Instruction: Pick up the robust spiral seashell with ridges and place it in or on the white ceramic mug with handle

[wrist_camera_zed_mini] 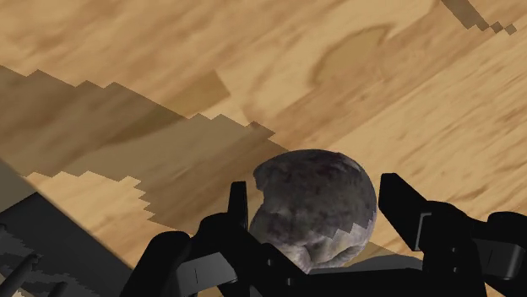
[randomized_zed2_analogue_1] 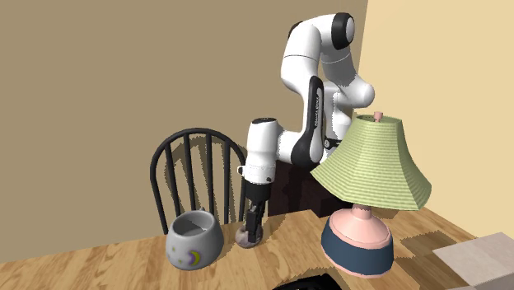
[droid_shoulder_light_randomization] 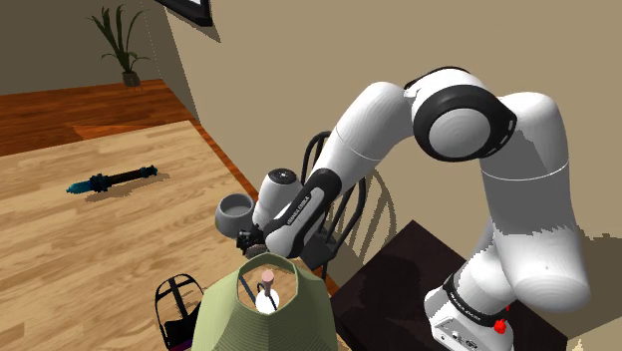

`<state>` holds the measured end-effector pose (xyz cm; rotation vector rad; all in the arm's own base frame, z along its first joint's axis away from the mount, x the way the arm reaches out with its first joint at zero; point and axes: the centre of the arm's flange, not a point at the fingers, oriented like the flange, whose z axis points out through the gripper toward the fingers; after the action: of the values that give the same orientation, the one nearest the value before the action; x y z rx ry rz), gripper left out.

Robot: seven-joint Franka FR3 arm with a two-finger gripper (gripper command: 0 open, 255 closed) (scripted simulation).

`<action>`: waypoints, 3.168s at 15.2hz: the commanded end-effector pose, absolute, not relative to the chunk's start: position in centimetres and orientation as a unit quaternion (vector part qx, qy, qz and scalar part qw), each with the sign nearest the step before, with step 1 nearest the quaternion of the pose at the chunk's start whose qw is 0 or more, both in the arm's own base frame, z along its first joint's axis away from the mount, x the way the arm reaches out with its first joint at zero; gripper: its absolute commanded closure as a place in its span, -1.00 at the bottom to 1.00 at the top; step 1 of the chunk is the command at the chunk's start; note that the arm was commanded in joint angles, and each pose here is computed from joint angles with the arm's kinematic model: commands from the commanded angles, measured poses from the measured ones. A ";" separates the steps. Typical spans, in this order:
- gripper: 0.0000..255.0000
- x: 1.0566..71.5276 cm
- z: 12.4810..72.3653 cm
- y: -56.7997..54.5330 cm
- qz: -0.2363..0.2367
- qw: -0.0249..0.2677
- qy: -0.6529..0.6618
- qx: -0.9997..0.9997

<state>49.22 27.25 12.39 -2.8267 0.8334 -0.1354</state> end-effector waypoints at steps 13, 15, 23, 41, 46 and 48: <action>1.00 49.2 14.5 27.3 -0.046 0.096 0.281 -0.954; 1.00 49.2 15.6 27.3 -0.046 0.096 0.281 -0.954; 1.00 49.2 19.8 27.3 -0.046 0.096 0.281 -0.954; 1.00 49.2 29.3 27.3 -0.046 0.096 0.281 -0.954; 1.00 54.3 29.6 25.8 -0.046 0.096 0.281 -0.954; 1.00 56.8 29.7 25.1 -0.046 0.096 0.281 -0.954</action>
<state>55.33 25.39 29.61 -2.8262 0.8348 -0.1350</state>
